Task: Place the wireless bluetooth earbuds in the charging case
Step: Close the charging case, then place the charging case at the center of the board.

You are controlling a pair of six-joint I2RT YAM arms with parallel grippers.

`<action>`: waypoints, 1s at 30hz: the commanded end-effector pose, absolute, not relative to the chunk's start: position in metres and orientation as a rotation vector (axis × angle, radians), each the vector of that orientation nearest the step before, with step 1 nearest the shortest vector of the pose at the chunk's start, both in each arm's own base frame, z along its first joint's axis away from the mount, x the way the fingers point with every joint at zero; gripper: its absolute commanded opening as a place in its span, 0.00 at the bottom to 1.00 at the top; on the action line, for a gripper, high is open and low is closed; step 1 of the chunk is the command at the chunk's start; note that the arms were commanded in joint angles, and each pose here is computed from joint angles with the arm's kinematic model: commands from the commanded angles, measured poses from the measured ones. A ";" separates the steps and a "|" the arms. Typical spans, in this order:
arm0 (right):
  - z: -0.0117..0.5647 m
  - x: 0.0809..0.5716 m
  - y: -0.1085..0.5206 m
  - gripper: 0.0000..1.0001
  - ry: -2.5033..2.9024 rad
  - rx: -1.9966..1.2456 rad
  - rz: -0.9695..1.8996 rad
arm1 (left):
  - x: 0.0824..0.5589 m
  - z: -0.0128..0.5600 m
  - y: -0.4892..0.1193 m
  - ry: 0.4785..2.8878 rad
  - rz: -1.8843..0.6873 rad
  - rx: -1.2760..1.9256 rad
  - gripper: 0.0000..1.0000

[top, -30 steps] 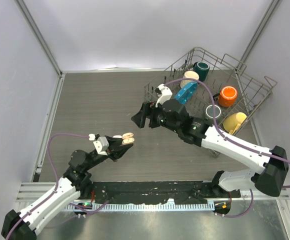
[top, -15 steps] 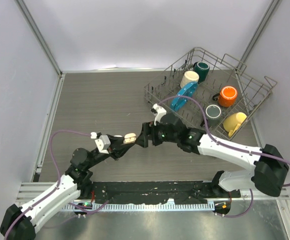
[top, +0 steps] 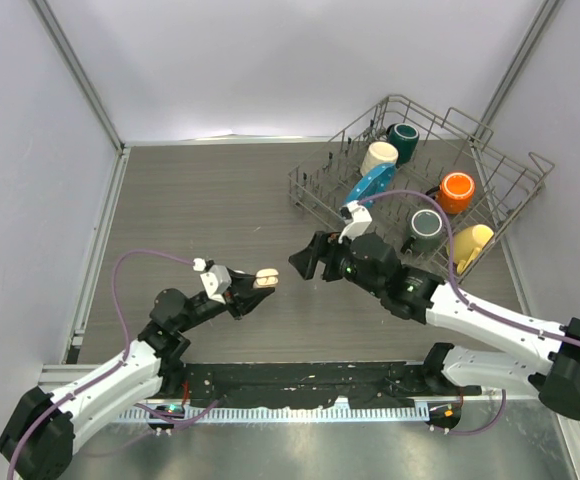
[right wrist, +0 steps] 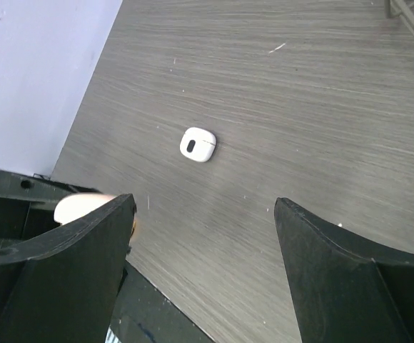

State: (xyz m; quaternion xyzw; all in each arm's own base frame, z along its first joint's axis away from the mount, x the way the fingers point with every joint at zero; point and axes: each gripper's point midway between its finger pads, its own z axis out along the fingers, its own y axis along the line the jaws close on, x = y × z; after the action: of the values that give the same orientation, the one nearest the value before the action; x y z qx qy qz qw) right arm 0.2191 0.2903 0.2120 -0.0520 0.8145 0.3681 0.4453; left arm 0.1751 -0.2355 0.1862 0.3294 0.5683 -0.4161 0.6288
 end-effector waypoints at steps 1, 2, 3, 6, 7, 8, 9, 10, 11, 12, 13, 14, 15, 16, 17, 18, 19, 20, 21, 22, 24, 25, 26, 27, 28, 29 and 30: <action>0.245 0.239 0.309 0.85 1.919 -0.079 0.960 | 0.171 0.231 -0.239 1.143 -0.967 0.762 0.00; 0.239 0.240 0.318 0.85 1.941 -0.097 0.970 | 0.171 0.232 -0.239 1.140 -0.969 0.762 0.00; 0.238 0.236 0.328 0.85 1.949 -0.121 1.025 | 0.171 0.232 -0.240 1.140 -0.970 0.763 0.00; 0.229 0.230 0.346 0.85 1.966 -0.153 1.110 | 0.171 0.230 -0.241 1.145 -0.975 0.767 0.00; 0.228 0.225 0.351 0.85 1.973 -0.164 1.156 | 0.171 0.230 -0.241 1.148 -0.975 0.763 0.00; 0.222 0.222 0.353 0.85 1.984 -0.166 1.168 | 0.172 0.229 -0.241 1.154 -0.977 0.761 0.00; 0.222 0.213 0.357 0.84 1.991 -0.196 1.206 | 0.174 0.229 -0.240 1.161 -0.972 0.745 0.00; 0.219 0.206 0.360 0.84 2.000 -0.227 1.219 | 0.176 0.228 -0.239 1.170 -0.971 0.733 0.00; 0.212 0.202 0.359 0.85 2.017 -0.245 1.208 | 0.177 0.229 -0.238 1.171 -0.966 0.723 0.00; 0.206 0.193 0.361 0.85 2.035 -0.273 1.205 | 0.177 0.229 -0.238 1.172 -0.964 0.720 0.00; 0.204 0.189 0.360 0.85 2.039 -0.280 1.192 | 0.179 0.229 -0.238 1.173 -0.958 0.718 0.00; 0.199 0.186 0.358 0.85 2.048 -0.296 1.176 | 0.179 0.229 -0.238 1.175 -0.955 0.716 0.00; 0.193 0.179 0.358 0.84 2.074 -0.318 1.154 | 0.181 0.227 -0.238 1.185 -0.952 0.714 0.00; 0.191 0.182 0.353 0.85 2.079 -0.297 1.110 | 0.182 0.226 -0.238 1.190 -0.949 0.709 0.00; 0.187 0.192 0.344 0.85 2.083 -0.232 1.031 | 0.183 0.226 -0.238 1.199 -0.958 0.698 0.00; 0.178 0.196 0.334 0.84 2.111 -0.195 0.963 | 0.184 0.225 -0.238 1.217 -0.965 0.685 0.00; 0.183 0.201 0.325 0.85 2.094 -0.145 0.929 | 0.187 0.221 -0.239 1.246 -0.970 0.668 0.00; 0.179 0.216 0.306 0.85 2.078 -0.039 0.809 | 0.193 0.216 -0.239 1.300 -0.968 0.643 0.00; 0.174 0.219 0.293 0.85 2.095 0.042 0.756 | 0.195 0.211 -0.240 1.353 -0.985 0.617 0.00; 0.175 0.224 0.283 0.85 2.079 0.097 0.714 | 0.199 0.204 -0.241 1.405 -0.986 0.605 0.00; 0.182 0.230 0.261 0.86 2.036 0.182 0.649 | 0.204 0.181 -0.247 1.584 -0.998 0.597 0.00; 0.186 0.231 0.256 0.86 2.021 0.206 0.639 | 0.208 0.179 -0.250 1.628 -1.002 0.594 0.00; 0.191 0.230 0.249 0.86 2.002 0.224 0.646 | 0.209 0.153 -0.252 1.748 -1.000 0.589 0.00; 0.193 0.231 0.241 0.86 1.983 0.256 0.625 | 0.212 0.143 -0.253 1.811 -1.010 0.549 0.00; 0.195 0.231 0.236 0.86 1.973 0.269 0.624 | 0.216 0.137 -0.255 1.853 -1.014 0.519 0.00; 0.201 0.230 0.230 0.86 1.950 0.288 0.635 | 0.220 0.118 -0.257 1.927 -1.008 0.489 0.00; 0.202 0.229 0.225 0.86 1.941 0.295 0.619 | 0.222 0.112 -0.260 1.969 -1.030 0.435 0.00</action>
State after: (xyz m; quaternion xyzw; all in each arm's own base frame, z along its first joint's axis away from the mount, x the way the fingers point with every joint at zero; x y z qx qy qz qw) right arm 0.2205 0.2596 0.1879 0.0607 0.8311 0.2895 0.4710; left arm 0.2129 -0.2584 0.1553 0.2519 0.7089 -0.4204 0.5072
